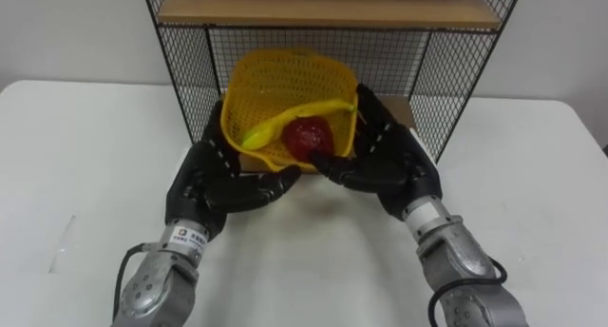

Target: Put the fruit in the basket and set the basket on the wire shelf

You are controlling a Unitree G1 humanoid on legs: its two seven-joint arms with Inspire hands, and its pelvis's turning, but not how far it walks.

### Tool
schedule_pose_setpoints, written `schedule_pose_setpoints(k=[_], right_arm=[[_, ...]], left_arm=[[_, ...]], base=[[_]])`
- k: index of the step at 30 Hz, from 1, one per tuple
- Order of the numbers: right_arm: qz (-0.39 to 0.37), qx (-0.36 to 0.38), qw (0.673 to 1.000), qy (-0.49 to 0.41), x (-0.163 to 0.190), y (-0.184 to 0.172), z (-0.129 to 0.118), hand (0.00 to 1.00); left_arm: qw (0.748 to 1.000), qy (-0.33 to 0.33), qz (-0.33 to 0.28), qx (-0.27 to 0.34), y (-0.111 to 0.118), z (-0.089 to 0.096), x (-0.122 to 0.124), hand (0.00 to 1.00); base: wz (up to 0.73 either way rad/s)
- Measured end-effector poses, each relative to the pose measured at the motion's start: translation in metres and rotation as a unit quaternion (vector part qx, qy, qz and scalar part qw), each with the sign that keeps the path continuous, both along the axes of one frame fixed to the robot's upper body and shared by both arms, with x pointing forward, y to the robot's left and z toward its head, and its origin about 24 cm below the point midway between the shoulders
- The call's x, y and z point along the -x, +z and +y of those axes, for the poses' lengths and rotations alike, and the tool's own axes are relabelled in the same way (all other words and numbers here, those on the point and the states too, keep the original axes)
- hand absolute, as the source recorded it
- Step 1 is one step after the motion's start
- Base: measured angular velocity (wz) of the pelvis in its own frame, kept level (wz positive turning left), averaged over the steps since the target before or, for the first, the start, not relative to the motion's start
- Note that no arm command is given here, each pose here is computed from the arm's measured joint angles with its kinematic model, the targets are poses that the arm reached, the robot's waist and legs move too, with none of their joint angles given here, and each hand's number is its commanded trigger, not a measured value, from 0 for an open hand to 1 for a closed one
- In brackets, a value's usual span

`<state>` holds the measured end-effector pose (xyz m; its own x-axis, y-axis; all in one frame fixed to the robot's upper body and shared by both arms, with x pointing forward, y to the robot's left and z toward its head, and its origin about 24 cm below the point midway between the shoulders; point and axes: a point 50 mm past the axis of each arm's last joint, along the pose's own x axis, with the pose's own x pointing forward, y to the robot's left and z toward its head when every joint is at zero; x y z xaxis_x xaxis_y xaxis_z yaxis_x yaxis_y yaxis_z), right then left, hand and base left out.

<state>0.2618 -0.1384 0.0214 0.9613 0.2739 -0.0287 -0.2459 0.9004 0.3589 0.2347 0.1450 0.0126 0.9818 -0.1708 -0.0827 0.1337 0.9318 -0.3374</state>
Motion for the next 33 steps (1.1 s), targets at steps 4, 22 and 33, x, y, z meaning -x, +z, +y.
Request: schedule_pose_setpoints(k=[4,22,33], right_arm=[[-0.005,0.001,1.000,-0.003,-0.005,0.005,0.001,0.00],[-0.014,0.005,0.999,-0.048,-0.032,0.022,0.002,0.00],[0.035,0.027,0.998,-0.055,-0.047,0.017,0.004,0.00]], left_arm=[[1.000,-0.006,-0.006,-0.003,0.006,-0.001,-0.008,0.00],[0.999,-0.029,-0.027,-0.008,0.028,-0.010,-0.037,0.00],[0.999,-0.022,0.026,-0.011,0.018,-0.010,-0.062,0.00]], base=[[0.07],[-0.01],[-0.04]])
